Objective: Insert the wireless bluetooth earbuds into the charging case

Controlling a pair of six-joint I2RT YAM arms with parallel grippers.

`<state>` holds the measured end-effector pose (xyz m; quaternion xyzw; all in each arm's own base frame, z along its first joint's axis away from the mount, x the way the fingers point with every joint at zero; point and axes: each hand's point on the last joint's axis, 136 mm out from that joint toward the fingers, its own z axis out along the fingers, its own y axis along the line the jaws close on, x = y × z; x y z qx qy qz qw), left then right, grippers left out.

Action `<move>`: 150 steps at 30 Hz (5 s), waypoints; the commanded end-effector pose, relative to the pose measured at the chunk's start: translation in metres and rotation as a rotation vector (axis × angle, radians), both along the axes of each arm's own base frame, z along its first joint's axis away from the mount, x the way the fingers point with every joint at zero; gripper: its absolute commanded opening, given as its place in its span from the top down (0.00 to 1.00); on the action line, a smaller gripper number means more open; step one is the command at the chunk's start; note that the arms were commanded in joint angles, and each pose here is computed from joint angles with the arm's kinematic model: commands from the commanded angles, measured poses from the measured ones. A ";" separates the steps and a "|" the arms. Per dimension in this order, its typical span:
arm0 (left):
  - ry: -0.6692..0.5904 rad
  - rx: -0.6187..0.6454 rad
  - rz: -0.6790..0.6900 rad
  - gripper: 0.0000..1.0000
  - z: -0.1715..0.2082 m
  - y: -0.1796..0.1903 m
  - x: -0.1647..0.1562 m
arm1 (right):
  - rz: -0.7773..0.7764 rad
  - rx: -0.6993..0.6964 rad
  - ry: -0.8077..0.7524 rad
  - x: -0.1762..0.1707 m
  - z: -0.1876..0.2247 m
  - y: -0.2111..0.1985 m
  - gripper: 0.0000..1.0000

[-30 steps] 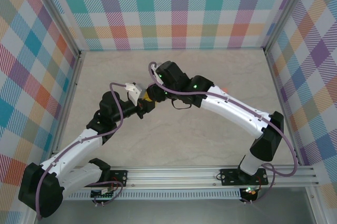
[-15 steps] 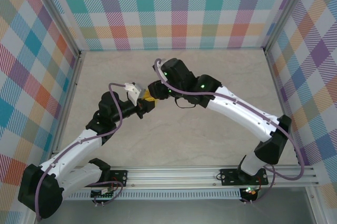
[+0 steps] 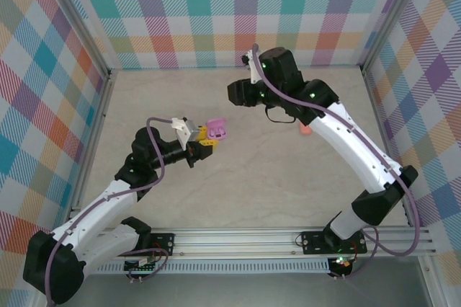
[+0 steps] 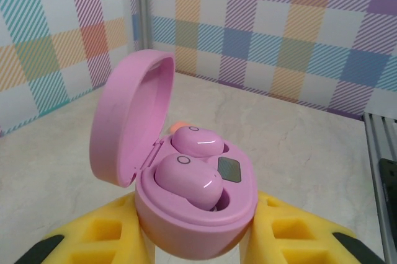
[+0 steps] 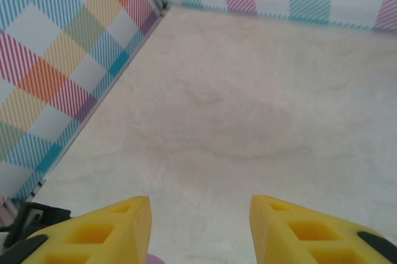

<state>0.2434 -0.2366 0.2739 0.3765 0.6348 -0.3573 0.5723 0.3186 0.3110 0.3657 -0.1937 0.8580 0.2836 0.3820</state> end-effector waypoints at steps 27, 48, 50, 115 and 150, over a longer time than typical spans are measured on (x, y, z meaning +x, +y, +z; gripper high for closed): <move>-0.025 -0.023 0.048 0.83 0.017 0.004 0.007 | 0.196 -0.023 0.307 -0.059 -0.069 0.007 0.55; 0.015 -0.146 0.054 0.83 0.033 0.001 0.012 | 0.239 0.693 0.604 -0.049 -0.048 0.023 0.39; 0.012 -0.148 0.044 0.83 0.036 0.000 0.011 | 0.253 0.712 0.626 -0.048 -0.048 0.026 0.37; 0.265 0.006 0.693 0.00 -0.034 0.114 0.013 | -0.014 0.151 0.831 0.074 -0.322 0.051 0.73; 0.264 0.131 0.791 0.00 -0.033 0.137 0.065 | -0.208 -0.196 0.266 0.096 -0.200 -0.052 0.23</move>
